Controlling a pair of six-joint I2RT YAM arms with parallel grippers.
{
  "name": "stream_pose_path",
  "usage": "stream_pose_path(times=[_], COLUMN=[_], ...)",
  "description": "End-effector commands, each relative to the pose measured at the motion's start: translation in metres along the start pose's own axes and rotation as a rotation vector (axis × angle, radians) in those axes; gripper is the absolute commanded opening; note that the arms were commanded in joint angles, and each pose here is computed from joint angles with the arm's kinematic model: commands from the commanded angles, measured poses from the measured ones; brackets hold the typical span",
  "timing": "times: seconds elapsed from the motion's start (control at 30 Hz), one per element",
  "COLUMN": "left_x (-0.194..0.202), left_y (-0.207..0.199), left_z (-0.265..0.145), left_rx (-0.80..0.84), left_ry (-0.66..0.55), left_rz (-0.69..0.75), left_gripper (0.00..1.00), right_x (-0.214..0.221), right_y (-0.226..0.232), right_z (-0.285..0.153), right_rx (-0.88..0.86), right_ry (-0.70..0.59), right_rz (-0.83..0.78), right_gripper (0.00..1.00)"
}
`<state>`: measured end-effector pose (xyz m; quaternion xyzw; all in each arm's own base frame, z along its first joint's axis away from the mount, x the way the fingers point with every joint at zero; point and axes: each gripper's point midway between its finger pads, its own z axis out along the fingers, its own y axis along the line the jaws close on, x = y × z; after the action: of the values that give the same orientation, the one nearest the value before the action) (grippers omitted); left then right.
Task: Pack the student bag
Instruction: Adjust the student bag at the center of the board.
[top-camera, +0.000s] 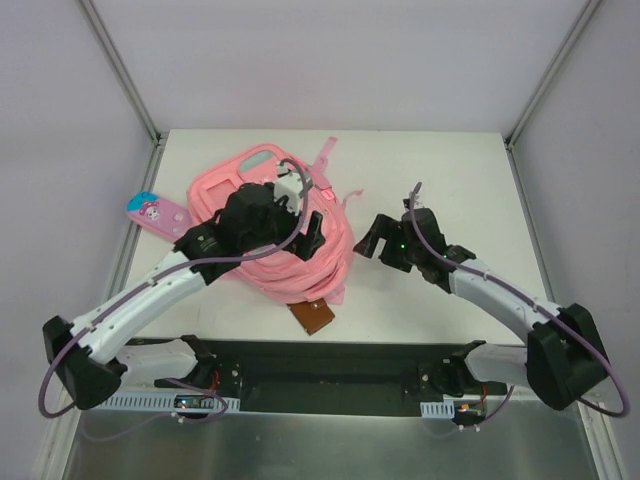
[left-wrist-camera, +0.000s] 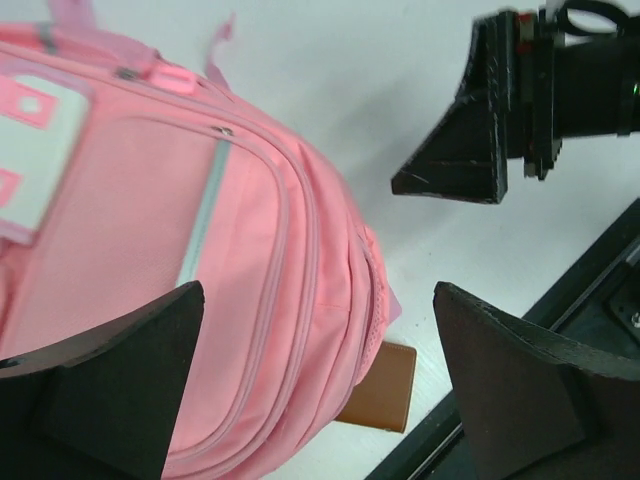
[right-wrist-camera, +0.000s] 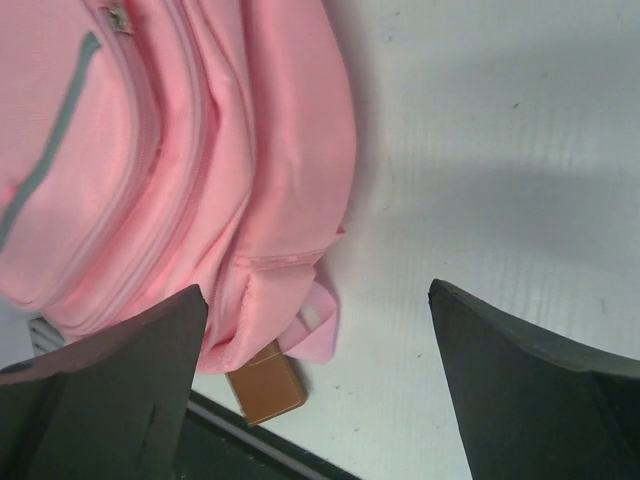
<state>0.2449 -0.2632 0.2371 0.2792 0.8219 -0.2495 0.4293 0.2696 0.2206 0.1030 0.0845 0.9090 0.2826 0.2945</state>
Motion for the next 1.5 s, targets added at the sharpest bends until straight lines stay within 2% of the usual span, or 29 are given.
stream_pose_path(times=[0.0, 0.03, 0.1, 0.3, 0.47, 0.5, 0.6, 0.63, 0.7, 0.83, 0.97, 1.2, 1.27, 1.3, 1.33, 1.4, 1.47], left_x=[-0.035, -0.034, -0.027, -0.017, -0.01, -0.009, -0.006, -0.005, -0.003, -0.002, 0.001, 0.011, 0.015, 0.017, 0.019, 0.025, 0.036], left_y=[0.017, 0.02, 0.027, 0.033, 0.037, 0.038, 0.037, 0.037, 0.038, 0.039, 0.04, 0.046, 0.05, 0.052, 0.056, 0.067, 0.084], left_z=[-0.043, -0.048, -0.05, -0.054, -0.056, -0.055, -0.054, -0.054, -0.053, -0.051, -0.047, -0.039, -0.037, -0.036, -0.036, -0.036, -0.035], left_rx=[-0.13, -0.147, -0.184, -0.22, -0.239, -0.238, -0.233, -0.234, -0.239, -0.241, -0.244, -0.273, -0.291, -0.298, -0.318, -0.368, -0.414], left_ry=[-0.179, -0.189, -0.19, -0.175, -0.159, -0.156, -0.146, -0.145, -0.141, -0.134, -0.119, -0.085, -0.076, -0.07, -0.069, -0.066, -0.053], left_rz=[-0.026, -0.04, -0.063, -0.089, -0.085, -0.085, -0.091, -0.09, -0.09, -0.09, -0.088, -0.102, -0.124, -0.136, -0.147, -0.2, -0.266], left_gripper=[0.98, 0.98, 0.99, 0.99, 0.99, 0.99, 0.99, 0.99, 0.99, 0.99, 0.99, 0.99, 0.99, 0.99, 0.99, 0.99, 0.99], right_x=[0.003, 0.003, 0.006, 0.038, 0.044, 0.042, 0.031, 0.022, 0.008, -0.024, -0.063, -0.147, -0.158, -0.154, -0.153, -0.15, -0.147], right_y=[0.024, 0.033, 0.046, 0.068, 0.07, 0.069, 0.065, 0.067, 0.059, 0.046, 0.037, -0.018, -0.013, -0.019, -0.017, -0.011, -0.009], right_z=[-0.018, -0.016, -0.014, 0.013, 0.047, 0.051, 0.064, 0.065, 0.068, 0.067, 0.062, 0.064, 0.063, 0.07, 0.071, 0.071, 0.063], right_rx=[-0.135, -0.172, -0.21, -0.23, -0.231, -0.235, -0.245, -0.269, -0.267, -0.277, -0.294, -0.227, -0.26, -0.25, -0.262, -0.293, -0.306], right_ry=[-0.002, 0.009, 0.056, 0.154, 0.157, 0.145, 0.1, 0.074, 0.05, -0.008, -0.078, -0.195, -0.152, -0.119, -0.098, -0.068, -0.068], right_rz=[0.089, 0.117, 0.187, 0.234, 0.321, 0.328, 0.366, 0.372, 0.402, 0.422, 0.414, 0.419, 0.387, 0.393, 0.389, 0.37, 0.352], right_gripper=[0.96, 0.99, 0.96, 0.96, 0.96, 0.99, 0.72, 0.5, 0.37, 0.01, 0.01, 0.01, 0.19, 0.41, 0.5, 0.68, 0.74])
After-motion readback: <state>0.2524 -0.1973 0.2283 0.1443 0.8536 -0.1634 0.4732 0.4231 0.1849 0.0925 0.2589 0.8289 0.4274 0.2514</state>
